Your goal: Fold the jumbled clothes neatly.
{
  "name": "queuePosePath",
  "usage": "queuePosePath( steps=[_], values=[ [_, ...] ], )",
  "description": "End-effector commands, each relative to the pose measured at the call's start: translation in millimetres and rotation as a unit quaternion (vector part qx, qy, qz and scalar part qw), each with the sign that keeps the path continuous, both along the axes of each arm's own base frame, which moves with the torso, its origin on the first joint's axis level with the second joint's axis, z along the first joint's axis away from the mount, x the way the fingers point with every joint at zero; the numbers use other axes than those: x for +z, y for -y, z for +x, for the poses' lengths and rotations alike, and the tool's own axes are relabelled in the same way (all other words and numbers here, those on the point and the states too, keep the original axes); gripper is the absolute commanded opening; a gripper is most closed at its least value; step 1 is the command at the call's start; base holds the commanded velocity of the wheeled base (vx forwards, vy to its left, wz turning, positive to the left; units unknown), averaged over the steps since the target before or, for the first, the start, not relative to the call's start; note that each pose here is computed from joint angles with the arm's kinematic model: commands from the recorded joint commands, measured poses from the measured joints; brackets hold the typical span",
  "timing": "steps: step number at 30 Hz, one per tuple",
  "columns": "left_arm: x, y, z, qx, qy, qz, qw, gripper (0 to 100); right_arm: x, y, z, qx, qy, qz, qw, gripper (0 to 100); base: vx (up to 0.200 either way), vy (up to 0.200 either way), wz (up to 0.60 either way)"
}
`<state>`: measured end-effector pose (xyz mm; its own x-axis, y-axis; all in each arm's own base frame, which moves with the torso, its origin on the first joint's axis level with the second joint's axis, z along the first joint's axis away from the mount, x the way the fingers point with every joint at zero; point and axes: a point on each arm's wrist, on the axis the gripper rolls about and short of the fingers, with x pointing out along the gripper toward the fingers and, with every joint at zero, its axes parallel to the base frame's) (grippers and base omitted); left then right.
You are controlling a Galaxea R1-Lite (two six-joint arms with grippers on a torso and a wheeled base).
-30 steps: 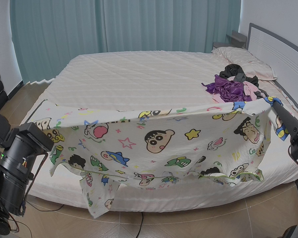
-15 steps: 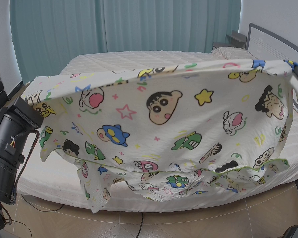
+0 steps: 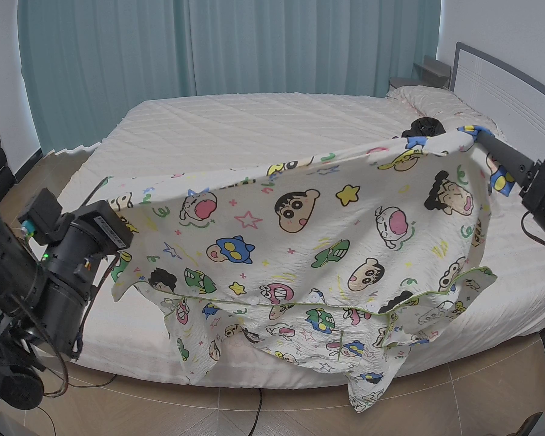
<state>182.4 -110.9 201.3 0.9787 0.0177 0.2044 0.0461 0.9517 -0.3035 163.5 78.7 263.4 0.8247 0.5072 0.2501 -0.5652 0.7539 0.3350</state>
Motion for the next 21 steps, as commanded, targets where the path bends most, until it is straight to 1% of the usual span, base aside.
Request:
queuePosePath(
  steps=[1,3,8,18,21],
  values=[
    [-31.5,4.4,34.2,0.031,-0.057,0.029,0.9975,0,-22.7,-7.0,35.4,-0.021,-0.048,-0.024,0.9984,0,0.0,0.0,0.0],
    [-35.2,5.0,41.2,0.037,-0.063,0.032,0.9968,0,-25.5,-8.4,40.4,-0.022,-0.05,-0.022,0.9983,0,0.2,0.0,0.0],
    [-42.9,11.4,58.7,0.044,-0.073,0.038,0.9956,0,-31.5,-10.3,63.1,-0.041,-0.037,-0.017,0.9983,0,0.2,0.0,0.0],
    [-38.6,9.2,92.0,0.075,-0.058,0.027,0.9951,0,-38.4,-9.3,87.8,-0.067,-0.041,-0.014,0.9968,0,0.2,0.0,0.0],
    [-39.5,10.8,97.5,0.077,-0.07,0.034,0.994,0,-43.6,-10.1,92.6,-0.068,-0.05,-0.017,0.9963,0,0.2,0.0,0.0]
  ],
)
